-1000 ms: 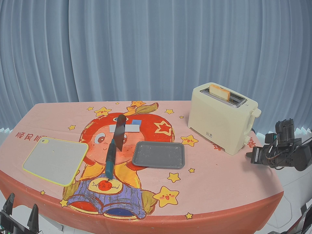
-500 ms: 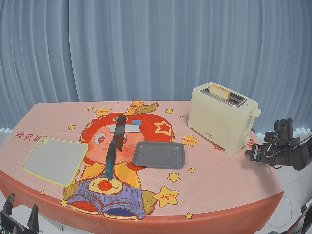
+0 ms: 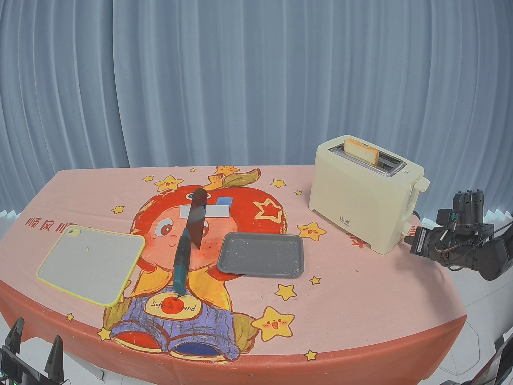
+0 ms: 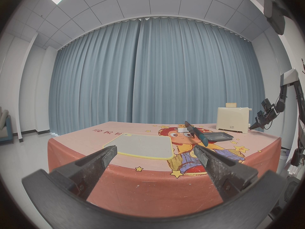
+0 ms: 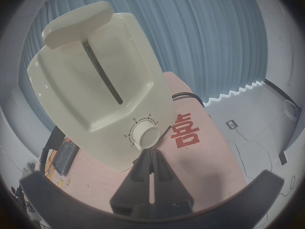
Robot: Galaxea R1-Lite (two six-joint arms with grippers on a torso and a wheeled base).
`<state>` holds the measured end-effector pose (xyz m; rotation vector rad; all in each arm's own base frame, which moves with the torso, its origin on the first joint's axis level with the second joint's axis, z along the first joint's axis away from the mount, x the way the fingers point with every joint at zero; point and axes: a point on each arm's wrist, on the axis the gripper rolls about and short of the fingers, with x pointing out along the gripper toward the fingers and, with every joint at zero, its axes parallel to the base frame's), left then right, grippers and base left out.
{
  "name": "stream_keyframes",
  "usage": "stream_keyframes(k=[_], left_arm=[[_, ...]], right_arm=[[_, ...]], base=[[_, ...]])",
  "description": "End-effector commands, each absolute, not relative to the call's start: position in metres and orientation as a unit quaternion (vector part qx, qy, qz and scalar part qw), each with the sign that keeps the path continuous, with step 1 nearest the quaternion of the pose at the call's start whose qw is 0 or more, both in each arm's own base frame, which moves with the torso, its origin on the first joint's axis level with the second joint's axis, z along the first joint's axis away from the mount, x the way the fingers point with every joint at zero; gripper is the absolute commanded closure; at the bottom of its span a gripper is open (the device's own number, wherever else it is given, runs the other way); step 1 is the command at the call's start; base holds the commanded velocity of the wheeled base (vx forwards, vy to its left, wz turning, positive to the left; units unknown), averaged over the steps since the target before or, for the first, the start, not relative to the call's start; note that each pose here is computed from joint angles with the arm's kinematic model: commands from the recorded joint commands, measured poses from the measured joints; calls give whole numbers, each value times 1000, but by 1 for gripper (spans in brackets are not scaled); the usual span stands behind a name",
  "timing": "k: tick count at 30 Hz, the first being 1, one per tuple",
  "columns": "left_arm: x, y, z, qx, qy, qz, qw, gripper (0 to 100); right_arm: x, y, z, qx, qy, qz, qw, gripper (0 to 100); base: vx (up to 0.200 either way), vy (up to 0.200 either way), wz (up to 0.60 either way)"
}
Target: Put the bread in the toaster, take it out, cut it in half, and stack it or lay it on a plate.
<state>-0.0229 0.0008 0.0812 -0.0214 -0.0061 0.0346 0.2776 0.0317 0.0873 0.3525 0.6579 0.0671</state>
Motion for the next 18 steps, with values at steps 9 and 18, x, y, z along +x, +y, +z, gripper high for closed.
stream_keyframes(k=[9, 18], left_arm=[[-22, 1, 76, -11, 2, 18, 1000, 0], [-22, 1, 76, -11, 2, 18, 1000, 0]], right_arm=[[277, 33, 89, 172, 319, 36, 931, 100], [275, 35, 90, 170, 318, 39, 932, 100]], base=[[0, 0, 0], [0, 0, 0]])
